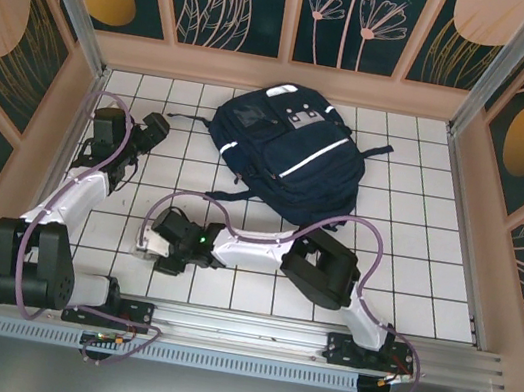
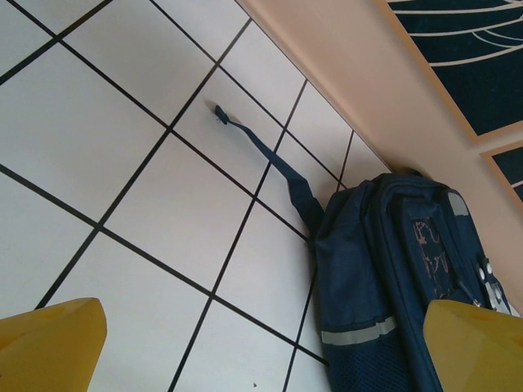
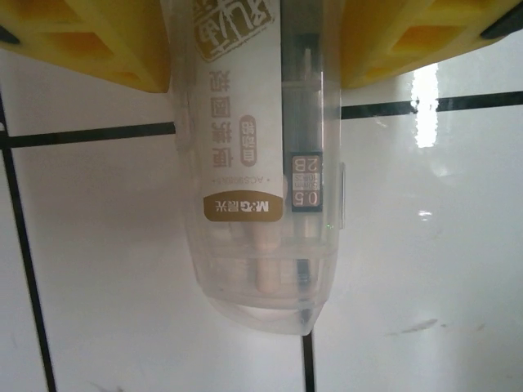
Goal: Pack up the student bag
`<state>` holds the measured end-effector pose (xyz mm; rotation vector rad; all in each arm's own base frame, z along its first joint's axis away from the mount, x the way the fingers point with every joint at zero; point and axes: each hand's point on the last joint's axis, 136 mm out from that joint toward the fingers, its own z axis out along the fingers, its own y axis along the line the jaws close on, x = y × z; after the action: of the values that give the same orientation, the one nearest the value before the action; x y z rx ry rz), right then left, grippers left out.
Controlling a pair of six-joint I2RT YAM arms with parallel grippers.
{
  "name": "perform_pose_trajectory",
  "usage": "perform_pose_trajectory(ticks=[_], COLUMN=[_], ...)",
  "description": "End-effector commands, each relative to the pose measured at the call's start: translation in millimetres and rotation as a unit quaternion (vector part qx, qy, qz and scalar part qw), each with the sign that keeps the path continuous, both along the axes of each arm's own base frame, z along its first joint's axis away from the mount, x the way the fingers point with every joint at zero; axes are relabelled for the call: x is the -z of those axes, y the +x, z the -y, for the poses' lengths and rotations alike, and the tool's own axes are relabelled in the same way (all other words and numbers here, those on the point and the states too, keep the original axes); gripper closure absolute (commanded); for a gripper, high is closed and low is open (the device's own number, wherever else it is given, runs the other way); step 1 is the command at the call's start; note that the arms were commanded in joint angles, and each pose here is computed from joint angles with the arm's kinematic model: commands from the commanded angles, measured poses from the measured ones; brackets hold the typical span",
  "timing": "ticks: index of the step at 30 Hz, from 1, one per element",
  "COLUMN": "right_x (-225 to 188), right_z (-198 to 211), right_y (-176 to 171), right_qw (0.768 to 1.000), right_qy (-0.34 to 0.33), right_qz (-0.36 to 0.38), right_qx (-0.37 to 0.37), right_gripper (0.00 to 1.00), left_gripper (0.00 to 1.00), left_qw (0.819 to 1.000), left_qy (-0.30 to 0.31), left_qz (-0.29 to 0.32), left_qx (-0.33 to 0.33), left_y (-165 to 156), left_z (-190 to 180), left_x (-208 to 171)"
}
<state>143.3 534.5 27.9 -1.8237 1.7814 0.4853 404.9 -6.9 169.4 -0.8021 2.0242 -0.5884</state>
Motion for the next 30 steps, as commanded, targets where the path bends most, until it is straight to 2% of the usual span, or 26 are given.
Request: perform_pose_trajectory(ticks=[1,5,7,13,18,22,26,30], right_x=[-21,-51,-74,-131,-166,-177,-179,-176], right_z=[-2,9,21,73,121,165,221,289], right_y=[14,36,49,94,127,156,185,205], right_qw=[0.999,0.994,0.986,0.95,0.923,0.9,0.859,0.798], right_qy=[0.03,0.066,0.099,0.197,0.255,0.271,0.275,0.286], right_qz=[-0.022,-0.065,-0.101,-0.177,-0.168,-0.14,-0.118,-0.111], right_qx=[0.023,0.066,0.091,0.169,0.236,0.312,0.414,0.519], right_gripper=[0.44,0.47,0.52,0.65,0.69,0.69,0.69,0.68], left_gripper=[0.01,0.01,0.01,0.01,0.01,0.01,0.04,0.07], left_qw=[1.0,0.999,0.998,0.994,0.991,0.988,0.981,0.965], left_qy=[-0.011,-0.002,-0.001,-0.037,-0.042,-0.022,0.006,0.072], left_qz=[0.022,0.043,0.059,0.09,0.1,0.1,0.089,0.07], left_qx=[0.004,0.007,0.013,0.045,0.074,0.115,0.171,0.241], left_y=[8,9,10,13,15,19,25,26], left_z=[2,1,3,18,40,77,124,187], left_x=[-15,-34,-47,-64,-71,-74,-67,-57])
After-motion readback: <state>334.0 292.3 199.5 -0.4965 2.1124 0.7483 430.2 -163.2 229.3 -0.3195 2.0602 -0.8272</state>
